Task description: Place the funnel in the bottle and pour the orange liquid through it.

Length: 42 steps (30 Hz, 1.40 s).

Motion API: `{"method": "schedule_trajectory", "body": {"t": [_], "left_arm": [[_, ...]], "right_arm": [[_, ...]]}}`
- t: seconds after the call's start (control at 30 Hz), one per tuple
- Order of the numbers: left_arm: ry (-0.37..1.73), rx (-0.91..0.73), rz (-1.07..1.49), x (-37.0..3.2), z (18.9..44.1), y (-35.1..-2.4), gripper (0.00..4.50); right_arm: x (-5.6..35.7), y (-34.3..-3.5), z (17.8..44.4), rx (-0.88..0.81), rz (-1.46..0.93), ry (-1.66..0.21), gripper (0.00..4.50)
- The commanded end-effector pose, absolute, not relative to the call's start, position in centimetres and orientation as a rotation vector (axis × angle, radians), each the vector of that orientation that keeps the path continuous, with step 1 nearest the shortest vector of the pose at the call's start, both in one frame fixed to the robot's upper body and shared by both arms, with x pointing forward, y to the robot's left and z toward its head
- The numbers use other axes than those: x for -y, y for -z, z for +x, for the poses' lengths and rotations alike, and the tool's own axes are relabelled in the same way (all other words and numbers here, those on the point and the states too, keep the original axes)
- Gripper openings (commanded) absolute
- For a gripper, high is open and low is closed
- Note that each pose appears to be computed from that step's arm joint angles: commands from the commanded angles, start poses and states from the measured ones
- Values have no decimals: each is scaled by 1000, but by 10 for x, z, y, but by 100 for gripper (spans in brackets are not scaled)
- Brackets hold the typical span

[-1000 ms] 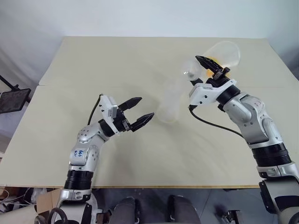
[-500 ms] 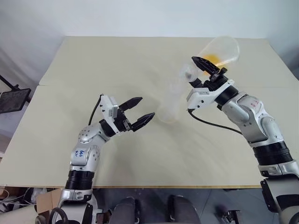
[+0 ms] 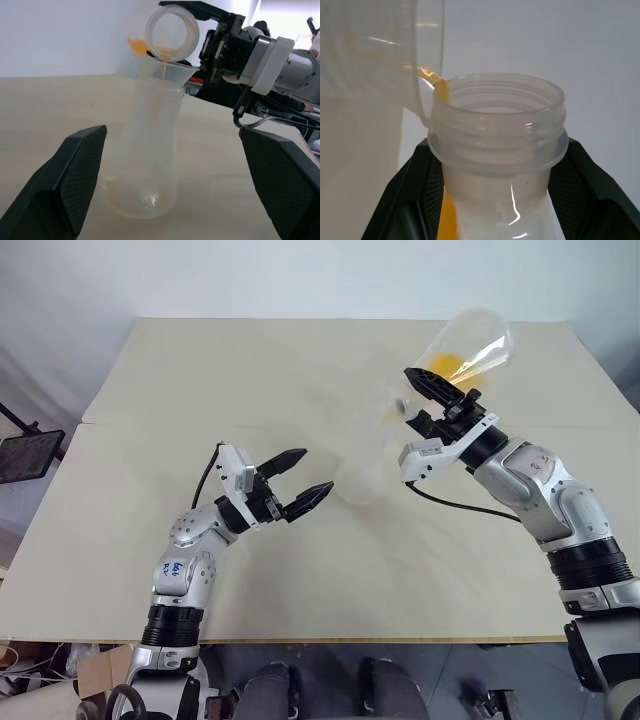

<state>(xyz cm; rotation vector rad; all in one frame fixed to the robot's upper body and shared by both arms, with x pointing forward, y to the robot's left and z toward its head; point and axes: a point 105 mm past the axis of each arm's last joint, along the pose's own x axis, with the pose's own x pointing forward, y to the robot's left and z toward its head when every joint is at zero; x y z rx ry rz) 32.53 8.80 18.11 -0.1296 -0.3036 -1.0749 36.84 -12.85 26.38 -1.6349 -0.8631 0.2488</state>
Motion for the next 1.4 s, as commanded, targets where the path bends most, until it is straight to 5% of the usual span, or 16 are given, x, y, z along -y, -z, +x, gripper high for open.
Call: {"method": "schedule_trajectory", "body": {"t": [0.03,1.4], "left_arm": [[1092,351,-111,-84,320,-191,450],[1095,369,-121,-73,318,-187,450]], "right_arm": [[129,-285,362,937,-1638,-191,242],[127,-286,361,962,-1728,-207,242]]}}
